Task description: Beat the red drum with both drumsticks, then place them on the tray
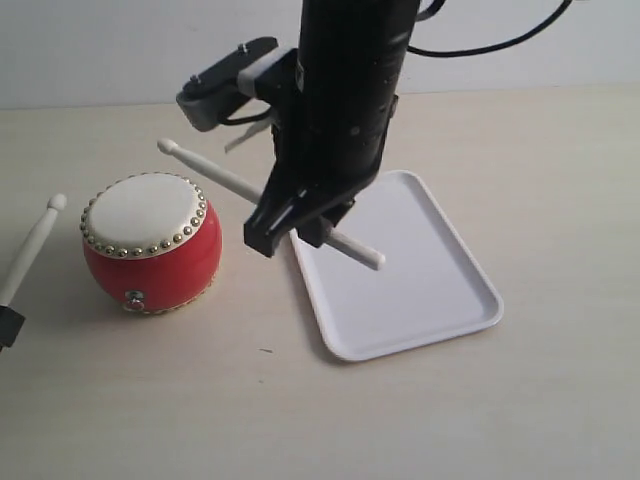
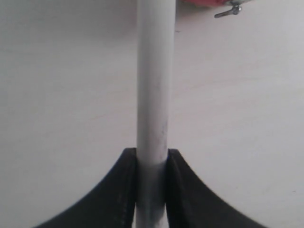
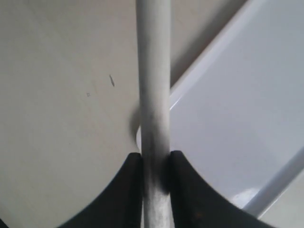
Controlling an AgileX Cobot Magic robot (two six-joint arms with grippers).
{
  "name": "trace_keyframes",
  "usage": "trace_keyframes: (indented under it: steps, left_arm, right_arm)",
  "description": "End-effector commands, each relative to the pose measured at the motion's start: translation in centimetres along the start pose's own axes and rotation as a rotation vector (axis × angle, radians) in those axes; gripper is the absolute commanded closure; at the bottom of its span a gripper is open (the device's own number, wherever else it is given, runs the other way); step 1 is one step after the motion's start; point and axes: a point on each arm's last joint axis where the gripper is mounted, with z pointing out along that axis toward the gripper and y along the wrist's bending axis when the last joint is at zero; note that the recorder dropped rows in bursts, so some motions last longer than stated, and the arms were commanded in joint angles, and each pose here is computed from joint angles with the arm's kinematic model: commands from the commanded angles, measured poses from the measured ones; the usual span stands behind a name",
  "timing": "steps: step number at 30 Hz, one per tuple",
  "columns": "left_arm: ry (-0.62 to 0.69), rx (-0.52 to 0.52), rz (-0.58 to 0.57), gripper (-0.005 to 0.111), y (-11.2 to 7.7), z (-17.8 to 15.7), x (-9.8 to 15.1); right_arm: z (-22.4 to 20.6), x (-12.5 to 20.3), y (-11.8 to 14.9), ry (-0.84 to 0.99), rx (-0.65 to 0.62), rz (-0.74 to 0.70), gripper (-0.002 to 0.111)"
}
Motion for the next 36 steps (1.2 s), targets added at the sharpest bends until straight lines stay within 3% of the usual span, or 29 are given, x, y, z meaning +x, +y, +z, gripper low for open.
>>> trace_keyframes:
  steps: [1, 6, 10, 19, 22, 25, 28, 31, 36]
  left_arm:
    - [-0.003, 0.006, 0.007, 0.107, -0.1, 0.2, -0.3]
    - [-0.008, 0.007, 0.010, 0.107, -0.1, 0.1, -0.4]
    - [0.004, 0.025, 0.011, 0.107, -0.3, -0.1, -0.3]
    - [-0.045, 0.048, 0.135, 0.107, -2.2, -1.8, -3.1]
    - [0.065, 0.051, 0.166, 0.107, -2.4, -0.2, -4.2]
    - [0.261, 0.055, 0.178, 0.107, -2.3, 3.1, -4.3]
    - [0.329, 0.056, 0.176, 0.107, -2.2, 4.3, -4.6]
    - [0.300, 0.056, 0.182, 0.107, -2.3, 2.8, -4.7]
    - [0.126, 0.031, 0.187, 0.107, -2.2, -2.7, -3.4]
  right_arm:
    - [0.3, -1.5, -0.1, -0.014, -0.013, 0.008, 0.108]
    - [5.2, -2.2, 0.6, 0.089, -0.120, 0.015, 0.108]
    - [7.7, -2.3, 0.3, 0.150, -0.105, 0.002, 0.108]
    - [0.7, -1.6, 0.1, -0.008, -0.036, -0.027, 0.108]
    - [-0.8, -1.3, 0.2, -0.043, -0.029, -0.027, 0.108]
    - [-1.0, -1.3, 0.2, -0.049, -0.028, -0.028, 0.108]
    - [-1.0, -1.3, 0.2, -0.049, -0.028, -0.028, 0.108]
    - [-0.9, -1.3, 0.2, -0.046, -0.028, -0.028, 0.108]
    - [2.7, -1.8, 0.1, 0.041, -0.053, -0.022, 0.108]
